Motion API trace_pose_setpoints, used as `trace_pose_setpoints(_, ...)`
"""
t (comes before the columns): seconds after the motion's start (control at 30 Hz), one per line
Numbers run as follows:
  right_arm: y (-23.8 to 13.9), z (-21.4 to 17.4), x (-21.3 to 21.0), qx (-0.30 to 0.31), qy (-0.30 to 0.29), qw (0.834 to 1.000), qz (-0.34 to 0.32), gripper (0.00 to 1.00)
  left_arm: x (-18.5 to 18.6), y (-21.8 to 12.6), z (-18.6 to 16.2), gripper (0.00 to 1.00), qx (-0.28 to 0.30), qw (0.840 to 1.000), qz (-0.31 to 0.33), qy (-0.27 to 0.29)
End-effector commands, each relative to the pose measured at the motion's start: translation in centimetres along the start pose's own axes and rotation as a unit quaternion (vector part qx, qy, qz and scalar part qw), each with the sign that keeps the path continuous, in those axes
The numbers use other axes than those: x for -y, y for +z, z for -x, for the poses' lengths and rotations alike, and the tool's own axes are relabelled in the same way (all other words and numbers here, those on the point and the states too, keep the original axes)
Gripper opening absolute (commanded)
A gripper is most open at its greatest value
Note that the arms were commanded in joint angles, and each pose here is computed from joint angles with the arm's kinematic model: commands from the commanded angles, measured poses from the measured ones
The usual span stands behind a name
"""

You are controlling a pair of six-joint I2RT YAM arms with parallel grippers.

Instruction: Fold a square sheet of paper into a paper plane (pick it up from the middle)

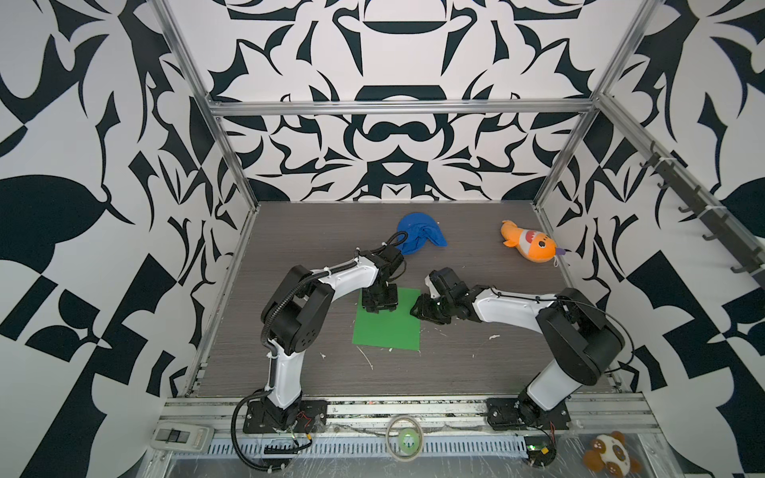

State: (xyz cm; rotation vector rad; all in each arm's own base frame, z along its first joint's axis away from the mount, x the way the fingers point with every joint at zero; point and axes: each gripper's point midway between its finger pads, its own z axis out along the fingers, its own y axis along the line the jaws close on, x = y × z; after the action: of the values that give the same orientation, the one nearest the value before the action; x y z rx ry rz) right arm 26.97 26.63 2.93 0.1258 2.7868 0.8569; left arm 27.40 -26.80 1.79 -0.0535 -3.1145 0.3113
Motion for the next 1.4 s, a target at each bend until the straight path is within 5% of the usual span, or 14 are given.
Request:
trace_pose_setpoints(0.0,0.8,-0.1,-0.6,-0.012,0.006,1.000,0.009,0.43,-1.6,4.6,-2.2,0.49,-0.057,0.998,0.000,-0.009)
trace_pose_setpoints(0.57,1.7,-0.2,0.3,-0.009,0.016,1.000,-0.007,0.35,-2.3,3.6,-2.0,0.62,-0.043,0.998,-0.042,-0.026)
trace_pose_setpoints(0.83,-0.1,0.4,0.7,0.020,0.004,0.999,-0.028,0.36,-1.8,2.2,-1.1,0.72,-0.021,0.989,-0.131,-0.057)
trace_pose_setpoints(1.37,2.1,-0.8,-1.0,-0.031,-0.014,0.999,0.005,0.34,-3.6,4.1,-1.9,0.73,-0.048,0.993,-0.089,-0.064)
